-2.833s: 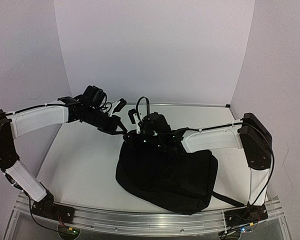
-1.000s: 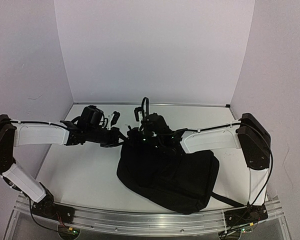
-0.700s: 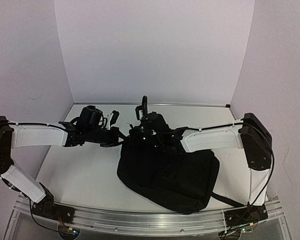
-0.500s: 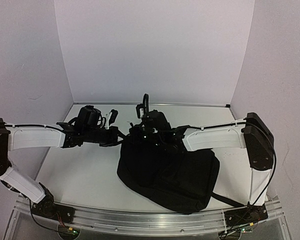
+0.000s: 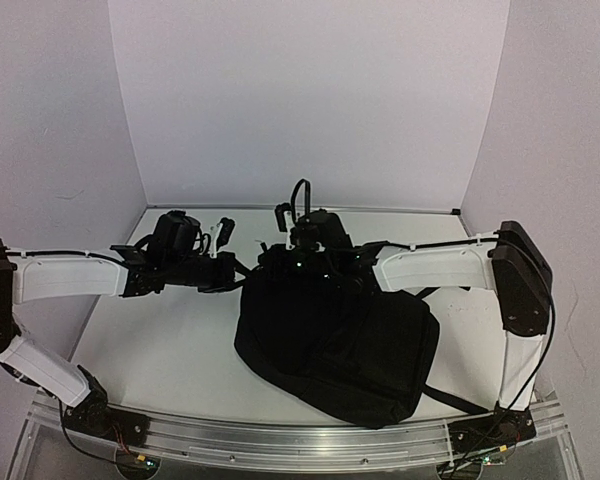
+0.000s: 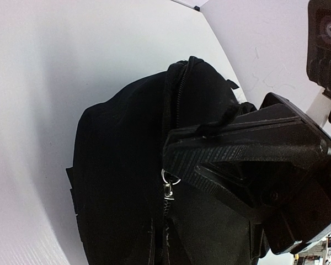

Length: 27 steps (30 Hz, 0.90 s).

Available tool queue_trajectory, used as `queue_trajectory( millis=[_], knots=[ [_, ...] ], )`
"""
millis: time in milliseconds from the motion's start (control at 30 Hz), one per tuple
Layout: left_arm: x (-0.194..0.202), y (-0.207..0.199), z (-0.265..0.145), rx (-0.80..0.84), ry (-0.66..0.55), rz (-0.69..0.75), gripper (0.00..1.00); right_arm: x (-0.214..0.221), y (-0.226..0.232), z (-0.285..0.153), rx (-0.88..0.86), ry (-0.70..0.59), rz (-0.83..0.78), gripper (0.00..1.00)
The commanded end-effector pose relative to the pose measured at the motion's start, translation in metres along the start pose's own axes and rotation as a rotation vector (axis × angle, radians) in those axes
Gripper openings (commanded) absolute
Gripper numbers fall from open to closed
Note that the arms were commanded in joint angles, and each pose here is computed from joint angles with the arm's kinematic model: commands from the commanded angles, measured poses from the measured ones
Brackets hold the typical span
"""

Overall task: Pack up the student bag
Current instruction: Zip the student bag at the center of the board.

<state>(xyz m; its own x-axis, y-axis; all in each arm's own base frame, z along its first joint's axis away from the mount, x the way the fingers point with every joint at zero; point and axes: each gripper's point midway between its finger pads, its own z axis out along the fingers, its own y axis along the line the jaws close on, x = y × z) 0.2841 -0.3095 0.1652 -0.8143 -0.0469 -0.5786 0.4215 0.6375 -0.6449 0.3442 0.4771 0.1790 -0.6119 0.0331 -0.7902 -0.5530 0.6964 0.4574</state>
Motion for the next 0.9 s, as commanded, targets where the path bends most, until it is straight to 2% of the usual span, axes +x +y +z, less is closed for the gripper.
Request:
queue_trajectory(
  millis=[0, 33, 133, 267, 367, 500, 633, 733, 800, 867],
  knots=[
    [0.025, 0.002, -0.007, 0.012, 0.086, -0.029, 0.08, -0.080, -0.050, -0.030, 0.183, -0.240, 0.062, 0.00],
    [0.026, 0.001, -0.007, 0.024, 0.088, -0.028, 0.12, -0.081, -0.052, -0.033, 0.194, -0.248, 0.068, 0.00],
    [0.029, -0.001, -0.008, 0.047, 0.088, -0.032, 0.37, -0.084, -0.049, -0.035, 0.178, -0.247, 0.060, 0.00],
    [0.025, -0.005, -0.005, 0.072, 0.074, -0.021, 0.58, -0.079, -0.037, -0.026, 0.113, -0.209, 0.046, 0.00],
    [0.020, -0.009, -0.001, 0.088, 0.073, -0.007, 0.67, -0.075, -0.033, -0.021, 0.087, -0.190, 0.041, 0.00],
    [0.008, -0.009, 0.005, 0.056, 0.056, 0.056, 0.74, -0.074, -0.026, -0.021, 0.051, -0.176, 0.023, 0.00],
    [-0.006, -0.007, 0.016, 0.013, 0.058, 0.115, 0.77, -0.074, -0.025, -0.023, 0.047, -0.174, 0.014, 0.00],
    [-0.017, -0.009, 0.028, 0.012, 0.062, 0.150, 0.72, -0.071, -0.021, -0.023, 0.026, -0.163, 0.013, 0.00],
    [-0.021, -0.006, 0.037, 0.003, 0.064, 0.166, 0.59, -0.073, -0.022, -0.024, 0.029, -0.167, 0.015, 0.00],
    [-0.025, -0.006, 0.043, -0.003, 0.061, 0.180, 0.39, -0.074, -0.023, -0.027, 0.037, -0.173, 0.018, 0.00]
  ],
)
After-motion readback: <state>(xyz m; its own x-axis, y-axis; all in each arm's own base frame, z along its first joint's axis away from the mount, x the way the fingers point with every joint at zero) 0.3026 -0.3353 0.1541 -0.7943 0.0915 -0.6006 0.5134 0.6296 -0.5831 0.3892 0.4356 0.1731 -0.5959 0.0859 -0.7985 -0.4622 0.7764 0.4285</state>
